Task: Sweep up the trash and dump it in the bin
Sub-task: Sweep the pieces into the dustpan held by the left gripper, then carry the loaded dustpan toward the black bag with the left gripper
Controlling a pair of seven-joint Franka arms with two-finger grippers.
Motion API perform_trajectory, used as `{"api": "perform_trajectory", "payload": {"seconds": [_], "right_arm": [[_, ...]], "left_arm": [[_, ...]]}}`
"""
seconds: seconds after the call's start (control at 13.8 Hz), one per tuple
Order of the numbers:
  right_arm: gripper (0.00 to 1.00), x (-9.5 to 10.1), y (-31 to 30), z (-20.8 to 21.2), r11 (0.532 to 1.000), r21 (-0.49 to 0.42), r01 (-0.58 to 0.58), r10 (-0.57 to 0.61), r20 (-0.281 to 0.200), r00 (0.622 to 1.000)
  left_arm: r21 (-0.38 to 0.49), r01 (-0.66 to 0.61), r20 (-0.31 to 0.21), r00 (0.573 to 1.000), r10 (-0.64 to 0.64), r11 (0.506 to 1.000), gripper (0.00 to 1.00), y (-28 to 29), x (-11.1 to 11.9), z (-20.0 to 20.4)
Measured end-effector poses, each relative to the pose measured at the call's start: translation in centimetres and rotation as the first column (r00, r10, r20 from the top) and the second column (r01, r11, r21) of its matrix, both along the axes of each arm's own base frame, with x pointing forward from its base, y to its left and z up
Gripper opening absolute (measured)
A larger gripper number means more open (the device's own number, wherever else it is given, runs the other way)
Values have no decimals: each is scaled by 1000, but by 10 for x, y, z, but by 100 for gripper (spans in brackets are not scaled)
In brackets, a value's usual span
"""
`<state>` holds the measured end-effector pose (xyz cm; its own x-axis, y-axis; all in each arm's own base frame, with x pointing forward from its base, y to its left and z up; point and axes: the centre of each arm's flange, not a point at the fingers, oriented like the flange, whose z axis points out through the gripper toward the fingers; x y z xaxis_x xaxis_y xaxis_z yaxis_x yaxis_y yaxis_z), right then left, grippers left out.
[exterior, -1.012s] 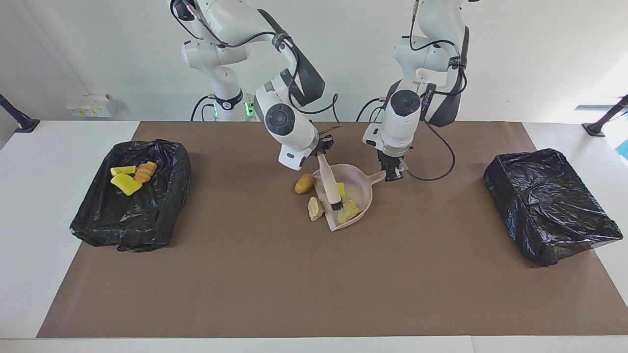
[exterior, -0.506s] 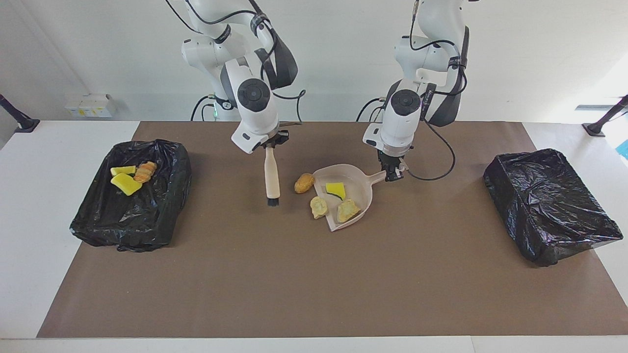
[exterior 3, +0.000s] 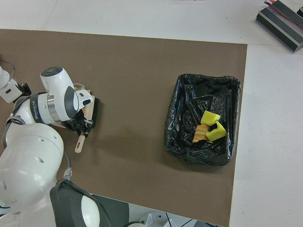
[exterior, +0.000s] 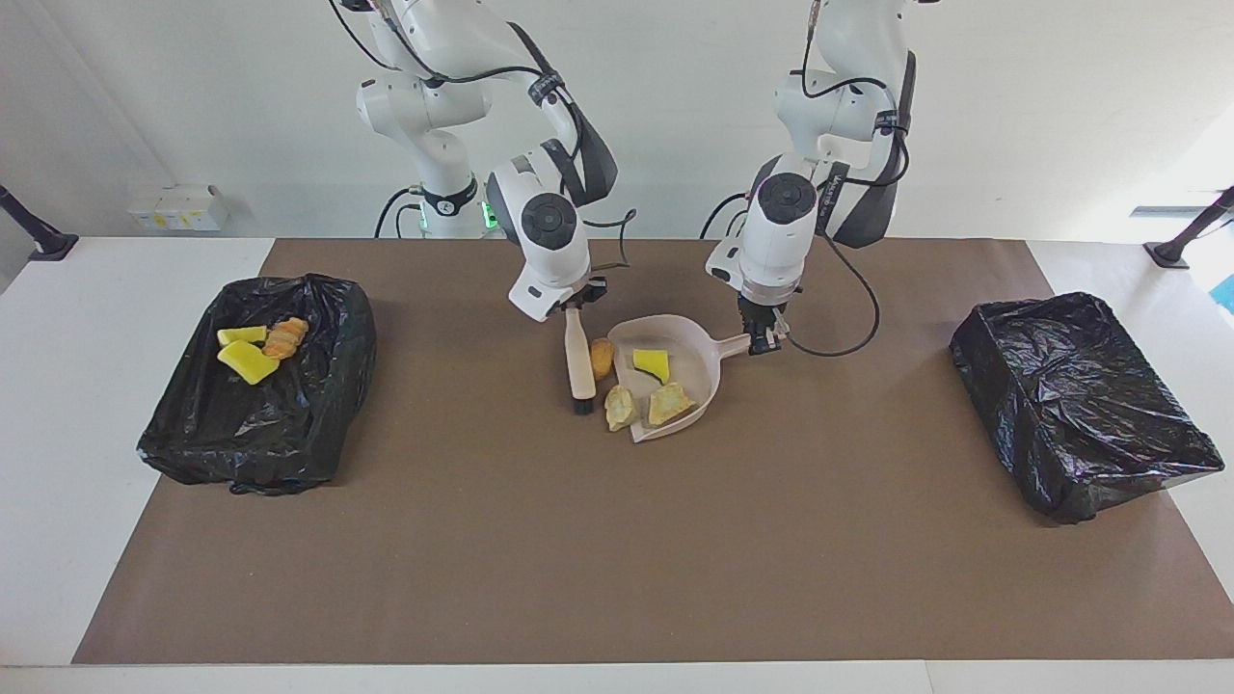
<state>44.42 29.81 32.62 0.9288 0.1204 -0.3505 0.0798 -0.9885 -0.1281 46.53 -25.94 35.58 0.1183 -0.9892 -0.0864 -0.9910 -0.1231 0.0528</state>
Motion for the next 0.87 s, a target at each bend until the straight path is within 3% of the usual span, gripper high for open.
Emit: {"api": "perform_trajectory", "payload": {"seconds": [0.36,0.72,0.87], "right_arm": [[26,7,42,29,992,123,18,-17,-4,1000],[26,10,37,94,992,128,-15,19,-25,1000],[26,8,21,113,995,90,-43,43,-4,999]], "left_arm": [[-14,27,20,999,-27,1000,31,1,-1,-3],[-35,42,43,998,-40,999,31,2,1,-5],[-70,31,32,999,-28,997,31,7,5,-8]]}}
